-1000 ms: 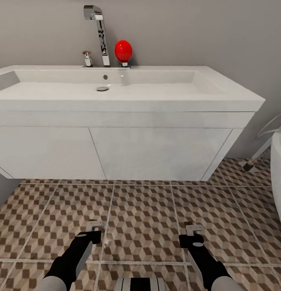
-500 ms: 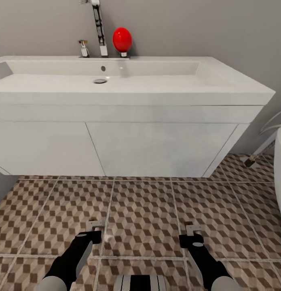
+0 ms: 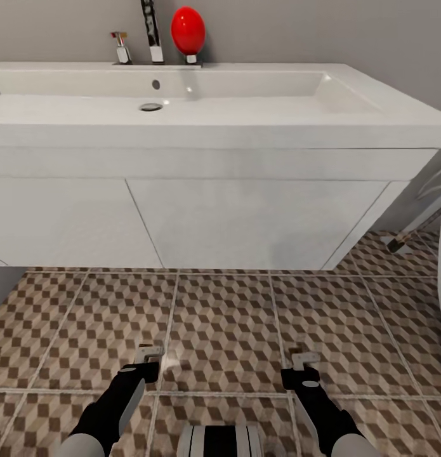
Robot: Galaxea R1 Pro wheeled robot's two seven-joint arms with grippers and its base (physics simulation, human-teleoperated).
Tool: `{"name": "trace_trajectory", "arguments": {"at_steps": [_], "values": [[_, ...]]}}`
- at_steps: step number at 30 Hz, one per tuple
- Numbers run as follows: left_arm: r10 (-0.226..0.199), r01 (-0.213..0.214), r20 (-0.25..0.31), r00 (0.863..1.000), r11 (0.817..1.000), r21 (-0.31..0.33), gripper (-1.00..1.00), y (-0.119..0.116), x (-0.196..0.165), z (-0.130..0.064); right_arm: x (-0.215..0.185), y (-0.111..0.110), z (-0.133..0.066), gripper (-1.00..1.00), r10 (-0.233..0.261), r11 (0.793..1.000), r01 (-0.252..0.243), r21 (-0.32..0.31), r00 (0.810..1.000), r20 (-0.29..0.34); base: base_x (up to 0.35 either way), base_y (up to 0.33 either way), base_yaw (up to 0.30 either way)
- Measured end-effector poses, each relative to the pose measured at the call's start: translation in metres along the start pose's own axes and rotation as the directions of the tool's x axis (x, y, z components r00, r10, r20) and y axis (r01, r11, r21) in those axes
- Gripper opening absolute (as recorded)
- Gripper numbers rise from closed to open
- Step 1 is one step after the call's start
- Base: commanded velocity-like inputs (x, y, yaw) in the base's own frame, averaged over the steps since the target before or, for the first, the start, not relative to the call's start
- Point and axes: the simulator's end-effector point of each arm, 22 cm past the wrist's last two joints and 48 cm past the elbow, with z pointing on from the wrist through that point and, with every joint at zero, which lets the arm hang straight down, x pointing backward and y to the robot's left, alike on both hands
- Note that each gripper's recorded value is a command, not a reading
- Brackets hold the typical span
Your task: Take the four mousetraps from the cabinet in the bathroom and place them on the bathroom floor. Make sure all four end up on the same floor surface, and ensure that at least two of them are either under or directly next to the same bathroom sink.
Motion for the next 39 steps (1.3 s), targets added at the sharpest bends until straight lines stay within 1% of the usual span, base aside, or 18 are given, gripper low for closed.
{"name": "trace_trajectory", "arguments": {"at_steps": [11, 23, 26, 33, 39], "values": [[0.004, -0.004, -0.040, 0.999, 1.000, -0.003, -1.00, 0.000, 0.020, 0.014, 0.023, 0.004, 0.012, -1.00, -0.009, 1.000, 0.008, -0.004, 0.999, -0.043, 0.000, 0.000, 0.000], [0.000, -0.001, -0.034, 0.999, 1.000, -0.012, -1.00, 0.002, 0.018, 0.014, 0.023, 0.005, 0.011, -1.00, -0.010, 1.000, 0.010, -0.005, 0.999, -0.043, 0.004, 0.000, 0.000], [0.000, -0.001, -0.032, 0.999, 1.000, -0.013, -1.00, 0.003, 0.018, 0.014, 0.022, 0.005, 0.011, -1.00, -0.011, 1.000, 0.011, -0.005, 0.999, -0.042, 0.174, 0.000, 0.000], [-0.006, 0.007, 0.003, 1.000, 1.000, -0.015, -1.00, 0.004, 0.011, 0.015, 0.022, 0.006, 0.011, -1.00, -0.012, 1.000, 0.012, -0.007, 0.999, -0.042, 0.287, 0.000, 0.000], [-0.009, 0.010, 0.012, 1.000, 1.000, -0.012, -1.00, 0.002, 0.010, 0.015, 0.022, 0.005, 0.011, -1.00, -0.013, 1.000, 0.013, -0.006, 0.999, -0.042, 0.319, 0.000, 0.000]]}}
